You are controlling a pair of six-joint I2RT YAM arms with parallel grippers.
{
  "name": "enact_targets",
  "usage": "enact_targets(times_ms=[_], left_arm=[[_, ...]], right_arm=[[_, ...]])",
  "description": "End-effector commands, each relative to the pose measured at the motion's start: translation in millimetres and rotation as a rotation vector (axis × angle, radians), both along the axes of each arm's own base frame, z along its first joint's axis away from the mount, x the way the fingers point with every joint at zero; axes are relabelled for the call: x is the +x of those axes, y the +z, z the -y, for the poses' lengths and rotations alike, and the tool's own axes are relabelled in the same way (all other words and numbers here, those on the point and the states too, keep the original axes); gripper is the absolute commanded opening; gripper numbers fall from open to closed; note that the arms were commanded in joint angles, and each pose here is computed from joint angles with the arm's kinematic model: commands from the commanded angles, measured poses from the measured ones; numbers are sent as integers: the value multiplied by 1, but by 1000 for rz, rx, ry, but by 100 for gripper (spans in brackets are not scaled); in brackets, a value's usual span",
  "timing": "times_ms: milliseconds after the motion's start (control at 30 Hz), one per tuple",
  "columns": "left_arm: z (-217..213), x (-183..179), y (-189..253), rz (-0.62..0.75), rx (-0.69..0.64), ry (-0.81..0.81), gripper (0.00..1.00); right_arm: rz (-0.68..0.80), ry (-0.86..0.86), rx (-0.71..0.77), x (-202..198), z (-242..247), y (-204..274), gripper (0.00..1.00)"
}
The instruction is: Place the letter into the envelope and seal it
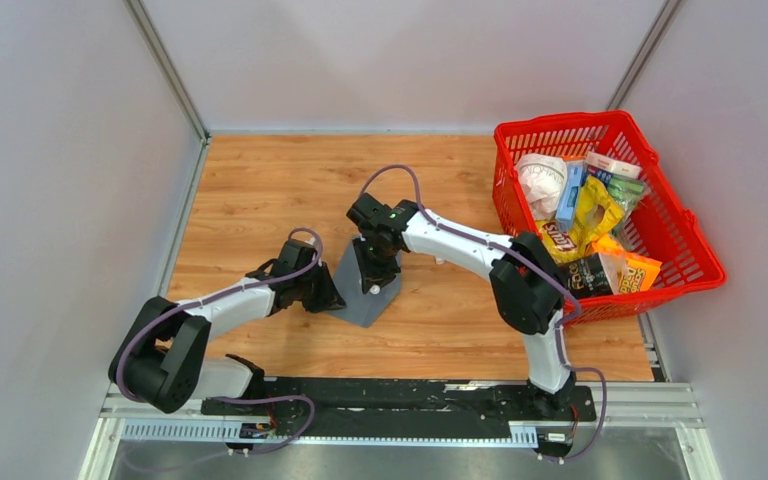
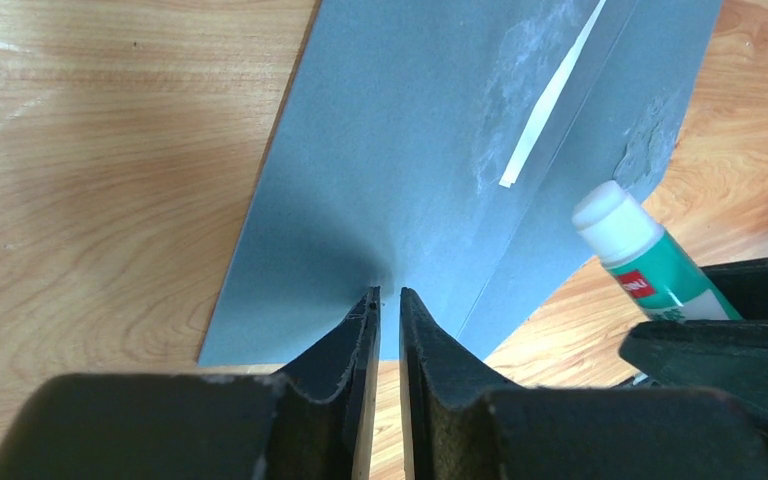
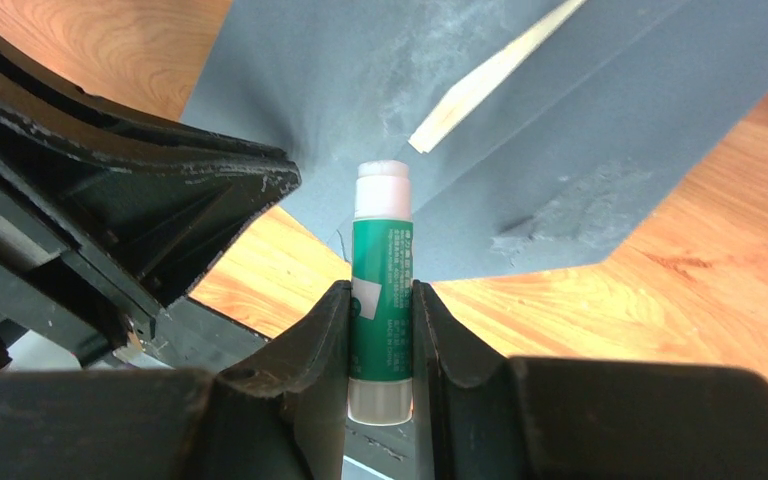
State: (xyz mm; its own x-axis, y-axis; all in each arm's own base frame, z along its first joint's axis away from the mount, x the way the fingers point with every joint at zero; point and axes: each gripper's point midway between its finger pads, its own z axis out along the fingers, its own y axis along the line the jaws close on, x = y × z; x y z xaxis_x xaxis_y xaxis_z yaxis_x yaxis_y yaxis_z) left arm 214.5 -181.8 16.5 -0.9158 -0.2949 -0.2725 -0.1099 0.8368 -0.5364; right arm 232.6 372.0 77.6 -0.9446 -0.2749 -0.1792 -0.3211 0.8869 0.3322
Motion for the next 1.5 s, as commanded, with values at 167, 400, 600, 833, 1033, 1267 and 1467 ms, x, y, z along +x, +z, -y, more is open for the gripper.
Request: enact_targets(times_ms=[167, 400, 600, 833, 1033, 1267, 1467], left_arm=[[-2, 0, 12, 23, 13, -26, 23], [13, 12, 53, 87, -78, -20, 32], [19, 20, 130, 189, -269, 142, 40], [23, 17, 166, 194, -396, 217, 54], [28, 21, 175, 192, -456, 231, 57], [26, 24, 182, 226, -501, 273, 58], [27, 27, 180, 220, -517, 288, 58]], right_arm=[[118, -65, 152, 20, 12, 48, 0], [184, -47, 273, 14, 11, 62, 0], [325, -64, 442, 12, 14, 86, 0], [492, -74, 575, 12, 10, 119, 0], [568, -48, 624, 7, -6, 135, 0], [588, -24, 628, 2, -16, 136, 0], [593, 13, 636, -4, -27, 137, 0]])
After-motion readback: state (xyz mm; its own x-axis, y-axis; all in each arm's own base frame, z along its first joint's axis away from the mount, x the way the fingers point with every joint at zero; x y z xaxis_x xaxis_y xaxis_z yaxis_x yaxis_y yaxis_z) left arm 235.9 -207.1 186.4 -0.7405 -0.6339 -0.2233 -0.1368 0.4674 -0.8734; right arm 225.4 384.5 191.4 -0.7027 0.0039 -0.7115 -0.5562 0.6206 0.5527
